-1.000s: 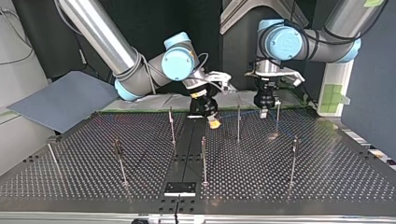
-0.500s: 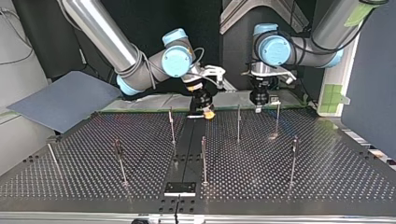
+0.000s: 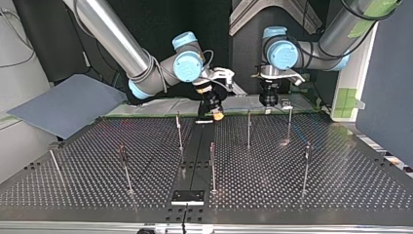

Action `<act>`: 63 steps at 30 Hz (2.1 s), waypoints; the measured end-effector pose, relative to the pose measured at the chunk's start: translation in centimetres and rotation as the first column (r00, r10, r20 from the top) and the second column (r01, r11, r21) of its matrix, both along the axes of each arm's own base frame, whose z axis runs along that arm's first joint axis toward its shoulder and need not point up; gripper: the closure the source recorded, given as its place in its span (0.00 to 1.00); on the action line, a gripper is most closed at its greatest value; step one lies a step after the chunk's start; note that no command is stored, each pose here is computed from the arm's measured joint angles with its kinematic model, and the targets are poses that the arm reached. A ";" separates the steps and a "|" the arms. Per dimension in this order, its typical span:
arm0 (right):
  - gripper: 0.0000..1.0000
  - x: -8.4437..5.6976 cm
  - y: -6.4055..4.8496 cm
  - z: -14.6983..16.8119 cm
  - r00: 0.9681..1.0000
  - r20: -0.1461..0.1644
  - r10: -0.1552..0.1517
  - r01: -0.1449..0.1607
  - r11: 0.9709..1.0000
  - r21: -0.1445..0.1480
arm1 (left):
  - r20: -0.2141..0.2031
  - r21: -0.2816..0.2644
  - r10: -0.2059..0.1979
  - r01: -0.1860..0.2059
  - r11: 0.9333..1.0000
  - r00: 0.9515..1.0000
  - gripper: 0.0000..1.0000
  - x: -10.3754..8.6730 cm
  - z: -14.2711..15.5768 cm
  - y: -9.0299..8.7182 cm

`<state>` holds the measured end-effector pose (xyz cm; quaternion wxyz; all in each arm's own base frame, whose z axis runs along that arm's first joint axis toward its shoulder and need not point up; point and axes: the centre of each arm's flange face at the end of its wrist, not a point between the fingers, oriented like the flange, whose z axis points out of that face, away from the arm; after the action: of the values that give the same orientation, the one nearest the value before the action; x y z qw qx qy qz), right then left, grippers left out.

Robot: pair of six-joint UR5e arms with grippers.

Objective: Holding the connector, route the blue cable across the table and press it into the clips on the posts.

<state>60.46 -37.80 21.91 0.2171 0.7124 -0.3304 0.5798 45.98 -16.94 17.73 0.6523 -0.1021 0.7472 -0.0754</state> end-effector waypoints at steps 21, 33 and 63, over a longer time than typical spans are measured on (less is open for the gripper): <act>1.00 -0.2 -1.8 -2.8 1.000 0.011 -0.019 0.019 1.000 0.004 | -0.012 -0.021 -0.010 0.010 1.000 1.000 1.00 1.4 -2.8 0.5; 1.00 -0.9 -3.2 -3.4 0.999 0.019 -0.039 0.039 0.999 0.009 | 0.007 -0.046 -0.043 0.043 0.998 0.999 1.00 3.0 -3.1 0.5; 1.00 -3.5 -7.6 -2.8 0.994 0.037 -0.102 0.103 0.995 -0.014 | 0.074 -0.066 -0.046 0.051 0.997 0.996 1.00 10.3 -1.8 2.4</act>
<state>56.95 -45.41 19.10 0.2463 0.6821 -0.3657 0.5834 56.30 -14.55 15.95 0.6730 -0.1032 0.7225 -0.1200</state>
